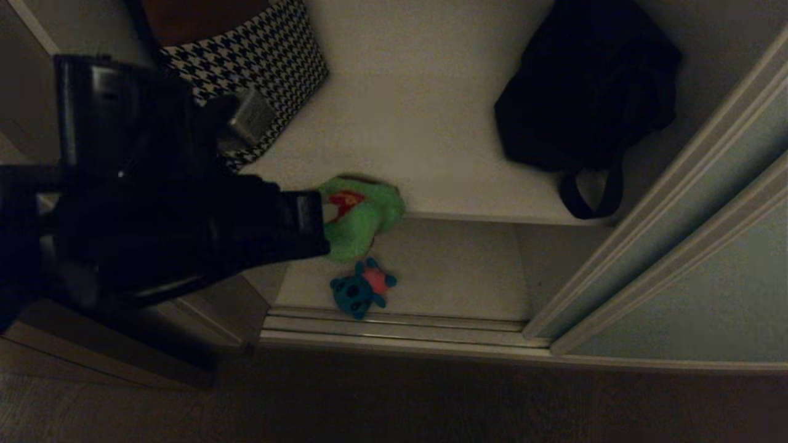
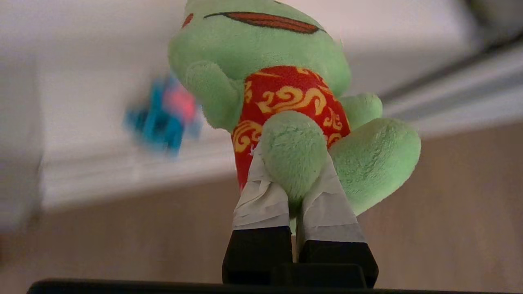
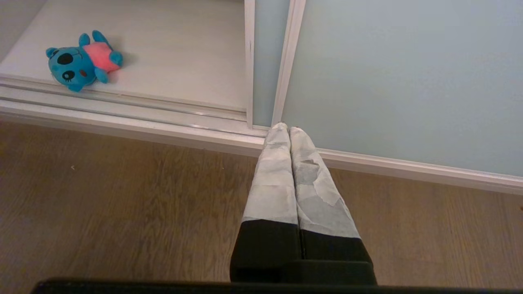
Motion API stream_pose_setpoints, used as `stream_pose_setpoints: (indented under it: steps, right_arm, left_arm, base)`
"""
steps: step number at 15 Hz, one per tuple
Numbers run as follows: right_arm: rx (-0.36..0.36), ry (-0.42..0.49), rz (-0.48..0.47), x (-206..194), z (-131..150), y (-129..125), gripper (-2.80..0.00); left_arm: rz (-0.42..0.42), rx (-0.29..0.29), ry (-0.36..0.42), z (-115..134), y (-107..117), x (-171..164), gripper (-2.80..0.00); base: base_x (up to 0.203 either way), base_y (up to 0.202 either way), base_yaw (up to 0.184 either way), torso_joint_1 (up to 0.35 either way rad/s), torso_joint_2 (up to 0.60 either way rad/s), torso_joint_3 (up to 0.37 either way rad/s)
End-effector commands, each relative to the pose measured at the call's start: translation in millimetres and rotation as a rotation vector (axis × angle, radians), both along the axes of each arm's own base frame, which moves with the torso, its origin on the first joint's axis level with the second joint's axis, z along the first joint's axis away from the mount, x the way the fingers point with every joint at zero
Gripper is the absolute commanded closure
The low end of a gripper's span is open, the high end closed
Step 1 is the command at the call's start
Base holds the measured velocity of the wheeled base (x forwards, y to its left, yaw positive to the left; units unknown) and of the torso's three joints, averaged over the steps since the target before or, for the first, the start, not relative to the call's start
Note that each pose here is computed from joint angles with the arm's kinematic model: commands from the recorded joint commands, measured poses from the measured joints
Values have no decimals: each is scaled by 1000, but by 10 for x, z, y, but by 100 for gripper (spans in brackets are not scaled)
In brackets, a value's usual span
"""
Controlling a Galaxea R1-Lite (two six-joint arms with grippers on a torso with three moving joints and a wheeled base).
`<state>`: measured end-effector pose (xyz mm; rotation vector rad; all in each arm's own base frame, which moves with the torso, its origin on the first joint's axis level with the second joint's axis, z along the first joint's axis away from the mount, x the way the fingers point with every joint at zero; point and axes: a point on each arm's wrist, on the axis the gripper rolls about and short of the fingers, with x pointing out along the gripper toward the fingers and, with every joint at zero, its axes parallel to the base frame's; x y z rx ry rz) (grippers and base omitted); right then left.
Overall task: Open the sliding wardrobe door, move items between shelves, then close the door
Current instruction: Place the green doll on the lower shelf
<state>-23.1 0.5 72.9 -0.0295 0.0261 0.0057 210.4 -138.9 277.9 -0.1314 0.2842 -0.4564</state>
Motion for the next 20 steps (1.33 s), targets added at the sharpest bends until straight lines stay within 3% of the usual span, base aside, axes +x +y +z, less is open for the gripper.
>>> stream_pose_setpoints:
  steps: [1,3,4,6,10,12,15,20]
  right_arm:
    - [-1,0,1,0,-1,0,0]
    - [-1,1,1,1,0,0,0]
    - [-1,0,1,0,-1,0,0]
    - [-1,0,1,0,-1,0,0]
    - [-1,0,1,0,-1,0,0]
    - [-1,0,1,0,-1,0,0]
    - [-1,0,1,0,-1,0,0]
    - [-1,0,1,0,0,0,0]
  left_arm:
    - [-7,27,54,-245,248,-376,0]
    - [-40,76,160,-604,323,-512,0]
    - [-48,74,214,-733,336,-539,0]
    - [-40,80,321,-952,283,-472,0]
    - [-80,152,498,-1416,84,-208,0]
    - [-103,147,493,-1617,-100,6,0]
    - [-123,100,402,-1802,-366,334,0]
    - [-124,80,338,-2192,-629,694,0]
  base:
    - [0,0,0,0,0,0]
    - [0,0,0,0,0,0]
    - [0,0,0,0,0,0]
    - [0,0,0,0,0,0]
    - [0,0,0,0,0,0]
    - [0,0,0,0,0,0]
    - [0,0,0,0,0,0]
    - [0,0,0,0,0,0]
